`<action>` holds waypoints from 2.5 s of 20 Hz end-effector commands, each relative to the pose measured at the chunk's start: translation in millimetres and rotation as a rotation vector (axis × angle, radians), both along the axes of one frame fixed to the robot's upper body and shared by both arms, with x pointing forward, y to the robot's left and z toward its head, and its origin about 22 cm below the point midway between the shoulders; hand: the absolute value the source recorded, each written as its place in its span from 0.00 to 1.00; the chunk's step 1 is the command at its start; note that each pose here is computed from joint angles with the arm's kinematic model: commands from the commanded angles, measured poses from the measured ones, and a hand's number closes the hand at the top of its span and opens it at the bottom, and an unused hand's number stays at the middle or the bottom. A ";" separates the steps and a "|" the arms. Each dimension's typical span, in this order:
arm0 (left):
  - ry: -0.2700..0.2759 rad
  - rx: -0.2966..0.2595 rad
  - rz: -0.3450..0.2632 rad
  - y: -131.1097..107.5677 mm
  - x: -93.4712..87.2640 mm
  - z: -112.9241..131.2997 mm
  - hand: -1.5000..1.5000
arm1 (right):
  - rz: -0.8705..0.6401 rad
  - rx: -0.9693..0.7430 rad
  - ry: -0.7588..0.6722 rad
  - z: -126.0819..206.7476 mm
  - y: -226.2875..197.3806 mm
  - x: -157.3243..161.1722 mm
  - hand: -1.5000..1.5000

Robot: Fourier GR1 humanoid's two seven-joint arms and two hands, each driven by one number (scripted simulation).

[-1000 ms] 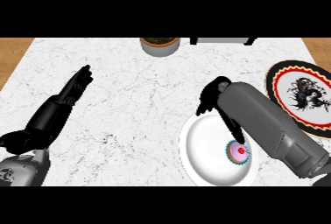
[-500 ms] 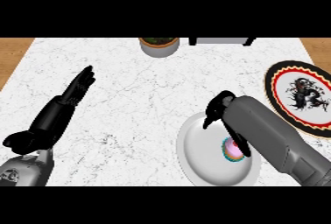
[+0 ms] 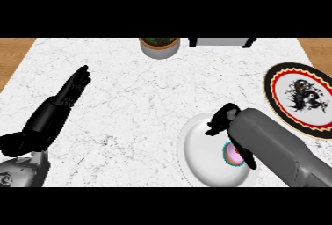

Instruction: Pick the cupcake from the plate and place it in the plate

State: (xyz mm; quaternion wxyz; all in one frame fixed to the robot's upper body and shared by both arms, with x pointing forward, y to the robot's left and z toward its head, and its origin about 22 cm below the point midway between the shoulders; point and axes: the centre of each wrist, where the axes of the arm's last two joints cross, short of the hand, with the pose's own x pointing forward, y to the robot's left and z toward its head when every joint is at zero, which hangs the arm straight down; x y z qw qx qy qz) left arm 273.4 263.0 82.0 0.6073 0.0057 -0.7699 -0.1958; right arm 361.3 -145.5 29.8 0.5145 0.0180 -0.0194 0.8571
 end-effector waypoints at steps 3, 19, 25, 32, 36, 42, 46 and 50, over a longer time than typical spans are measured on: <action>-0.011 0.006 -0.010 4.1 -7.4 -0.4 0.50 | 0.050 -0.028 0.114 -16.6 -10.5 -17.6 0.00; 0.043 0.003 0.087 18.0 -8.2 -16.3 0.50 | 0.109 0.362 -0.514 26.5 -10.0 -78.0 1.00; 0.066 0.007 0.165 37.1 -16.4 -22.1 0.50 | 0.096 0.627 -0.924 71.1 -34.0 -95.8 1.00; 0.062 -0.012 0.199 45.5 -27.0 -21.9 0.50 | 0.070 0.834 -1.141 86.4 -83.2 -147.6 1.00; 0.036 0.019 0.165 42.3 -34.6 -16.8 0.50 | 0.005 0.893 -1.211 86.2 -110.8 -175.4 1.00; 0.021 -0.010 0.162 40.8 -24.0 -3.9 0.50 | -0.108 0.896 -1.407 106.2 -153.2 -192.4 1.00; 0.004 0.022 0.119 37.1 -23.3 1.7 0.50 | -0.168 0.873 -1.530 102.9 -194.2 -197.1 1.00; 0.015 0.004 0.067 24.8 -17.7 -5.7 0.50 | -0.257 0.860 -1.567 110.4 -225.4 -205.3 1.00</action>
